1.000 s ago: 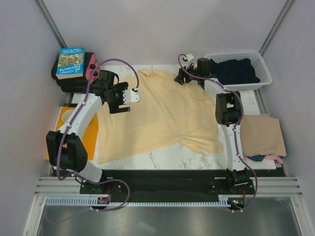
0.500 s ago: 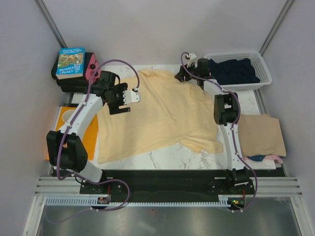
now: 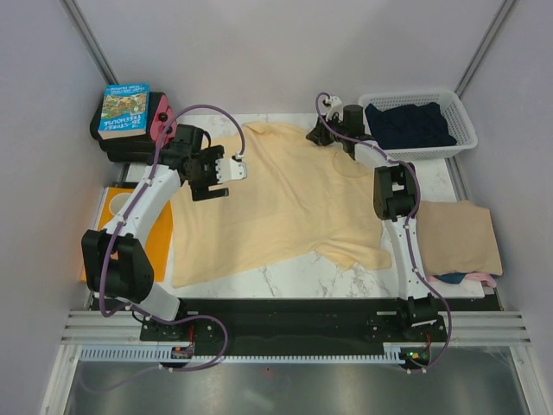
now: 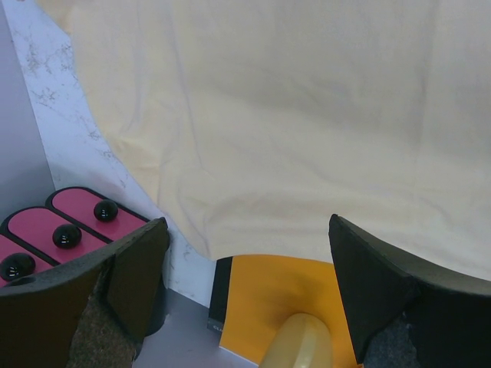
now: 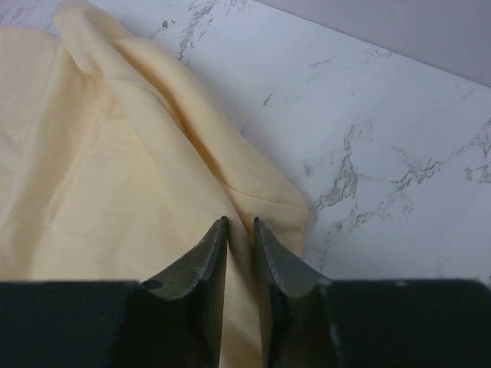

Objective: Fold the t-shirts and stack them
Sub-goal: Flatten out the tshirt

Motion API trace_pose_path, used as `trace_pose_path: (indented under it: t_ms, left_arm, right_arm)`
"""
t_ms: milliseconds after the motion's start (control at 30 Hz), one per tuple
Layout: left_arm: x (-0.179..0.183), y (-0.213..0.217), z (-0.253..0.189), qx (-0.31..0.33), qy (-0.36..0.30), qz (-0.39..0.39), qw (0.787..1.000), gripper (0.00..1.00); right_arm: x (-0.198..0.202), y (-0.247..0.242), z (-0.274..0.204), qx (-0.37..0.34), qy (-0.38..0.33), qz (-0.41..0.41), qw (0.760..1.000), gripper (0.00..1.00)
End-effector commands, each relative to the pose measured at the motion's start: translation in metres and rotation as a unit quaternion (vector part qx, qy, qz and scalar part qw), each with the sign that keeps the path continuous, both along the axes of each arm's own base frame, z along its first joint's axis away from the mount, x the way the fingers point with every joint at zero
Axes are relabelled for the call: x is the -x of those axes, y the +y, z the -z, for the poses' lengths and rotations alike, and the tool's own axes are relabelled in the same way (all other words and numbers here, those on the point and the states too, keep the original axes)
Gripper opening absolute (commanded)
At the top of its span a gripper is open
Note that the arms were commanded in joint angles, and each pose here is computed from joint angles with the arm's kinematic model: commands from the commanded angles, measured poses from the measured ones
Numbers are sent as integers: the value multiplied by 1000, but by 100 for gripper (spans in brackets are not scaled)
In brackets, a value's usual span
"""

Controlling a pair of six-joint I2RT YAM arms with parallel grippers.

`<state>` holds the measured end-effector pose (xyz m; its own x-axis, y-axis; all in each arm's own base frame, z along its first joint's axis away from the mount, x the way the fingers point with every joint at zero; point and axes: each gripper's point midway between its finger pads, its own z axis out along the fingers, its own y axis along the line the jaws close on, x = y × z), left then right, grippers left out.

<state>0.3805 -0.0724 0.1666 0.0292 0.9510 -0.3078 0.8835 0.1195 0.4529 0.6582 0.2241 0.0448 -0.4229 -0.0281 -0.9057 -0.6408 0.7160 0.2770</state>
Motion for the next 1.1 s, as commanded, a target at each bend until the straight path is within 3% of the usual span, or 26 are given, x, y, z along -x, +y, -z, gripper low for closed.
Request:
trace_pose_path:
  t_ms: [0, 133, 333, 667, 933, 967, 1033, 1067]
  left_arm:
    - [-6, -6, -21, 20, -35, -3, 999, 92]
    - [-2, -7, -20, 25, -34, -3, 999, 92]
    - [3, -8, -14, 29, -30, 0, 999, 92]
    - [9, -14, -3, 46, -19, 6, 999, 92]
    - [8, -14, 0, 36, -26, 21, 999, 92]
    - [7, -13, 0, 33, -27, 24, 999, 91]
    - [6, -12, 1, 27, -31, 31, 999, 91]
    - [6, -12, 0, 25, -33, 34, 999, 91]
  right_arm:
    - [3, 6, -21, -18, 4, 6, 1000, 17]
    - [8, 9, -21, -8, -1, -2, 1000, 0]
    - [23, 25, -46, 44, -74, -59, 995, 0]
    - [57, 63, -115, 63, -175, -147, 971, 0]
    - [110, 74, -120, 89, -188, -250, 946, 0]
    - [126, 73, -110, 89, -159, -276, 944, 0]
    - [142, 69, -110, 116, -183, -318, 923, 0]
    - [163, 65, -98, 126, -151, -348, 917, 0]
